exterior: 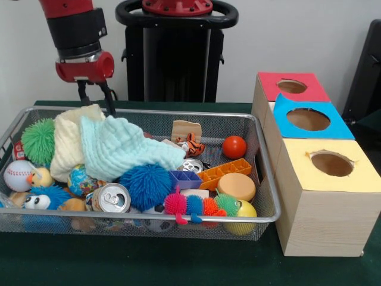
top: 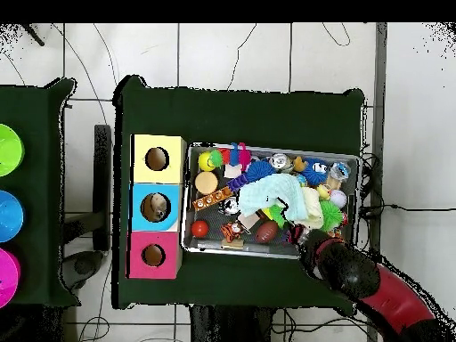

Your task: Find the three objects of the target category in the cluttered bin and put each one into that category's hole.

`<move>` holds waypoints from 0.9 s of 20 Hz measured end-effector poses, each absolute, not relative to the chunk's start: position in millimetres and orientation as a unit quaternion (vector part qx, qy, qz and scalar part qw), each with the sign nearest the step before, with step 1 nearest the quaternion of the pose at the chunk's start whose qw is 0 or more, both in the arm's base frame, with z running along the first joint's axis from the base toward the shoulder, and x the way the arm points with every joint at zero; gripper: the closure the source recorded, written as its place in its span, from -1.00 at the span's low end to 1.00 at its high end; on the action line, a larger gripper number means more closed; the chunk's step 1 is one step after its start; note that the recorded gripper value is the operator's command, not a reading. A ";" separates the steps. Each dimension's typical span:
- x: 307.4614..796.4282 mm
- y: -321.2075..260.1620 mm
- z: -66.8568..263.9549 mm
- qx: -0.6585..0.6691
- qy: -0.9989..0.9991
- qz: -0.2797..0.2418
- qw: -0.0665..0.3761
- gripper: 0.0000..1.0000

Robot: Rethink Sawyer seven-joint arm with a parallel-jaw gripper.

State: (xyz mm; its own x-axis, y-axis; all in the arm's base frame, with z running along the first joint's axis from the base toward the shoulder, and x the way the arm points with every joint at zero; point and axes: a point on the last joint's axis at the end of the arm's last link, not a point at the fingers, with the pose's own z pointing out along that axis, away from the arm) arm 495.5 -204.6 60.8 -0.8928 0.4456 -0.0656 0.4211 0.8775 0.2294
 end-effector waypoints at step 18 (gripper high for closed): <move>496.5 -180.1 92.5 0.296 0.939 0.142 0.101 -1.00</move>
